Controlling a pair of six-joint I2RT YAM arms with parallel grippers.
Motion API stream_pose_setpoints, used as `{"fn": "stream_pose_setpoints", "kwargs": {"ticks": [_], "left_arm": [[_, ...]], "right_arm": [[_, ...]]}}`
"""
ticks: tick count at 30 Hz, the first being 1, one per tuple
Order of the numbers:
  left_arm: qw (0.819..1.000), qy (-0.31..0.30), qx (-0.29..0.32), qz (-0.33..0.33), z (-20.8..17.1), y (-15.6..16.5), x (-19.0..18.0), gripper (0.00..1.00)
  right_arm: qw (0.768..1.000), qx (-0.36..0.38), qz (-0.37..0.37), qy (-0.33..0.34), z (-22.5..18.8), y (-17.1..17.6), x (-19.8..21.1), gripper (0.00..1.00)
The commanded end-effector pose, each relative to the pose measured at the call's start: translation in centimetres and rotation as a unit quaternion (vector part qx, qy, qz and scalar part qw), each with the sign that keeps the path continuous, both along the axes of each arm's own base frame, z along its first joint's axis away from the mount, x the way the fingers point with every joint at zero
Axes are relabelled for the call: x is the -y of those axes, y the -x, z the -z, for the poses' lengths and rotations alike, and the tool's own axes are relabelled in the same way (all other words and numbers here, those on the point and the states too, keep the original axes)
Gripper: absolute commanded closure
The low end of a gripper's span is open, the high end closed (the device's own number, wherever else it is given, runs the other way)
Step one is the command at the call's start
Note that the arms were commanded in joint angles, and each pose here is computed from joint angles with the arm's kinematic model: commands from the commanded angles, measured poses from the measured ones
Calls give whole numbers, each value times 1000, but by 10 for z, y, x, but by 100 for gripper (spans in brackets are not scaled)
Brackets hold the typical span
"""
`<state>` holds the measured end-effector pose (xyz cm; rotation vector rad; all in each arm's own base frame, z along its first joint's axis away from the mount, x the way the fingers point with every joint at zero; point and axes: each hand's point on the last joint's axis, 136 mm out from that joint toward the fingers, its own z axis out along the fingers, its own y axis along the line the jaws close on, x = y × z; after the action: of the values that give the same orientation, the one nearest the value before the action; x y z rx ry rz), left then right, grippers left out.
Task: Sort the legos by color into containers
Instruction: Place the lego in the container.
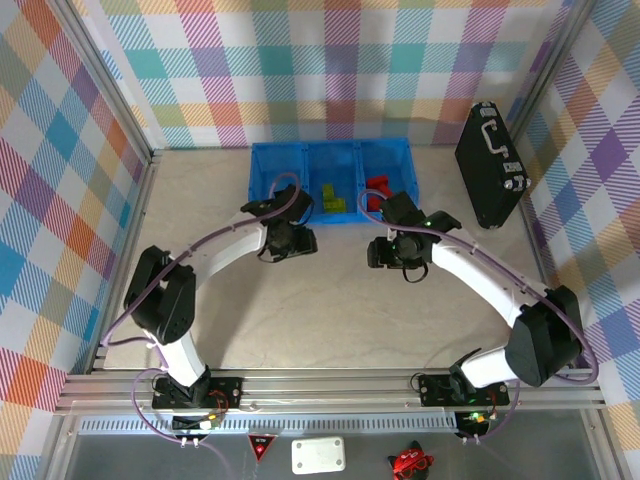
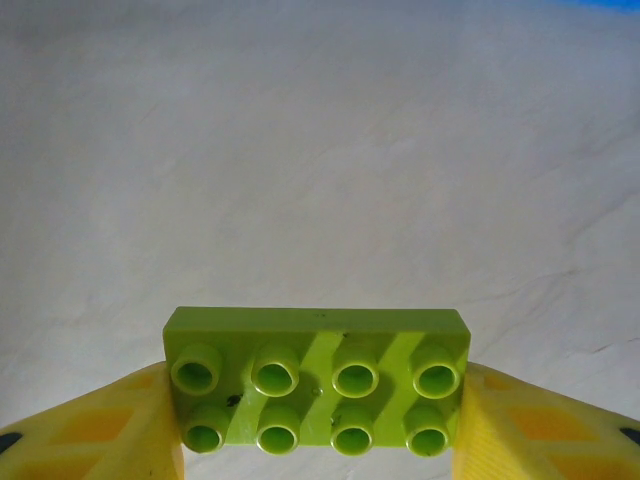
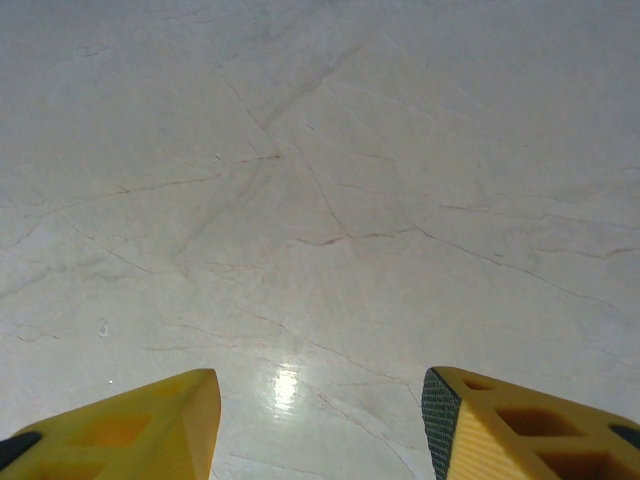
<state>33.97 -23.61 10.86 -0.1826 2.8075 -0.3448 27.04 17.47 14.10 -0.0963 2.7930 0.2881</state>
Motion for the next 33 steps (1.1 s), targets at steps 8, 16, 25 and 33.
{"fn": "stream_pose_setpoints", "kwargs": {"ticks": [8,16,25,33], "left_arm": [[998,18,35,41,-25,-61,53,42],[993,-29,103,42,-33,-120,66,42],[978,-65,195,26,-37,-182,72,42],[961,-71,266,3,-27,-227,73,40]], "right_arm": [[999,27,20,16,-23,18,23,43],[999,40,25,21,-33,24,33,43],[998,43,32,25,-38,31,40,43],[998,45,41,32,-41,40,50,43]]}}
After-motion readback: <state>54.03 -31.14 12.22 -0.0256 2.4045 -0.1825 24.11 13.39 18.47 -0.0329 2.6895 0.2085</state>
